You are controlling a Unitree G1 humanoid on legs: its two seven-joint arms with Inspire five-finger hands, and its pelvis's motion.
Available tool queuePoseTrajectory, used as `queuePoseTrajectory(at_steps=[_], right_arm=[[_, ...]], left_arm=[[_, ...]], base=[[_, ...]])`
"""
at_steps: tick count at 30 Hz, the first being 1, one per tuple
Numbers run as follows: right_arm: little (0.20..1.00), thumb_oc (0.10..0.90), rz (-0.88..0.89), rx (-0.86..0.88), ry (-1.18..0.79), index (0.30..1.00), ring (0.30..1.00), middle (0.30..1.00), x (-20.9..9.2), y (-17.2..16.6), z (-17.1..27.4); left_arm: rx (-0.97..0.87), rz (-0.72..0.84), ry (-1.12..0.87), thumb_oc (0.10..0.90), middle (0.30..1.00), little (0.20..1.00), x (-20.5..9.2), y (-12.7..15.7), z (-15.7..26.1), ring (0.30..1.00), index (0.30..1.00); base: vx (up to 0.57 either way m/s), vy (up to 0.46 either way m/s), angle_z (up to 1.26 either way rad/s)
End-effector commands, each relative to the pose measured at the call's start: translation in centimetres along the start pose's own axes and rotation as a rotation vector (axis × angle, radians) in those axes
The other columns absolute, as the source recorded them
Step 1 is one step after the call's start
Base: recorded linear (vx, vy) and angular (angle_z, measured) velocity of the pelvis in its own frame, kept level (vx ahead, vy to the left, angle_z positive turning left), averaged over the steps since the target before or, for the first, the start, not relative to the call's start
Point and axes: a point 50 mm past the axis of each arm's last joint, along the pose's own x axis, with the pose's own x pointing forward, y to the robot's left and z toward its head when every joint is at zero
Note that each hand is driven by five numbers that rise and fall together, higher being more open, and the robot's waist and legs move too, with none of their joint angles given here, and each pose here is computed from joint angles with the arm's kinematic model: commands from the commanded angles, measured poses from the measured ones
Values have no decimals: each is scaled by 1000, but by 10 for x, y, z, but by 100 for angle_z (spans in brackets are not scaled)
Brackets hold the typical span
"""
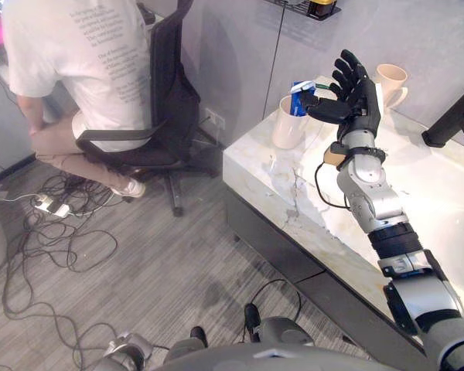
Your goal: Organize the bathroom.
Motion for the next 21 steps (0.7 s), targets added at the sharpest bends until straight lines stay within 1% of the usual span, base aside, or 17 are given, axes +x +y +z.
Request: queuePoseTrajectory(at_steps=[1,21], right_arm=[[900,800,-40,21,-300,900,900,900,27,-4,69],[900,800,-90,-36,-284,900,900,900,29,-23,66]], left_arm=[[104,92,123,800,900,900,9,25,-34,900,900],[130,100,105,800,900,900,10,28,-32,900,900]], base=[[0,0,0],[-21,11,-8]])
